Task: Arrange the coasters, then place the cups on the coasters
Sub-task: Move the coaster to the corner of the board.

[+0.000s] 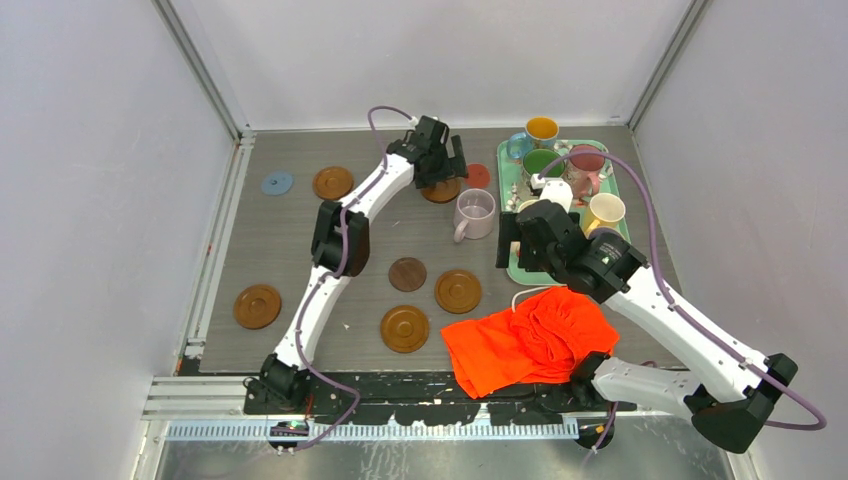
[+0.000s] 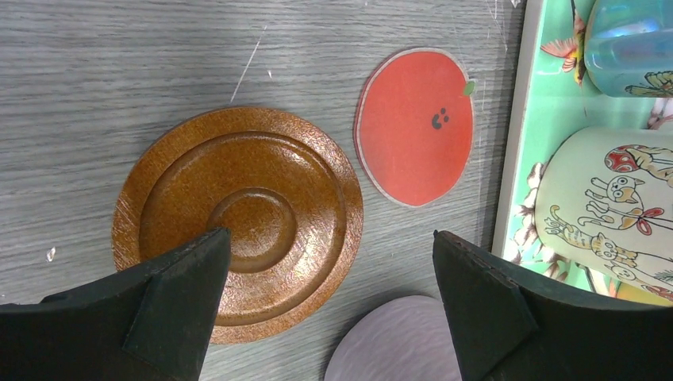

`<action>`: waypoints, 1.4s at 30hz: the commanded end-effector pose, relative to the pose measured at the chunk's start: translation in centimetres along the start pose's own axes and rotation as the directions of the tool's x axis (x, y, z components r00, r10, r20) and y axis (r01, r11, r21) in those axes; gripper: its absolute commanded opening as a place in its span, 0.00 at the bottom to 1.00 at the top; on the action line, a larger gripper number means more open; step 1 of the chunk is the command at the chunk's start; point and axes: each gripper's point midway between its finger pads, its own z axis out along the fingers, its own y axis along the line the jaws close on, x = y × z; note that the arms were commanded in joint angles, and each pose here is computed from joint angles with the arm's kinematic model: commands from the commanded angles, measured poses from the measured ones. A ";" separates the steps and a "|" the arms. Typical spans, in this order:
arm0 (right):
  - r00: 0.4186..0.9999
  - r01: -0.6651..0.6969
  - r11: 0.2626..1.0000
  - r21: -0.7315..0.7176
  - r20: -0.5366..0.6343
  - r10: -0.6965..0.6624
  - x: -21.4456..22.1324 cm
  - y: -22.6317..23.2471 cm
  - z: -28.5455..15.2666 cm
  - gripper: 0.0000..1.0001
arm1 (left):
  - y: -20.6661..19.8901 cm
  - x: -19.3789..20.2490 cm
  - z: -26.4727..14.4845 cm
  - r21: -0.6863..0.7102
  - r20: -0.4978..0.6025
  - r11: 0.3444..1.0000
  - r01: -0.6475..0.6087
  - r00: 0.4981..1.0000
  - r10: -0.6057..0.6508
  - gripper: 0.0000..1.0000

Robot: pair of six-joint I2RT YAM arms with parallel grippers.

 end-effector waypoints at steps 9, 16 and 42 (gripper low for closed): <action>0.999 -0.035 0.999 -0.001 0.036 0.035 -0.7 -0.3 -0.8 1.00 | -0.1 -0.8 0.3 -0.009 0.028 1.000 0.019 0.999 -0.018 1.00; 0.999 -0.039 0.999 0.004 0.039 0.039 -0.6 -0.5 -0.9 1.00 | 3.4 -2.4 -0.5 -0.051 0.029 0.997 0.051 0.998 -0.050 1.00; 0.999 -0.036 0.999 -0.010 0.035 0.036 -0.7 0.3 -0.2 1.00 | 12.2 -5.1 -3.4 -0.152 0.023 0.984 0.088 0.996 -0.085 1.00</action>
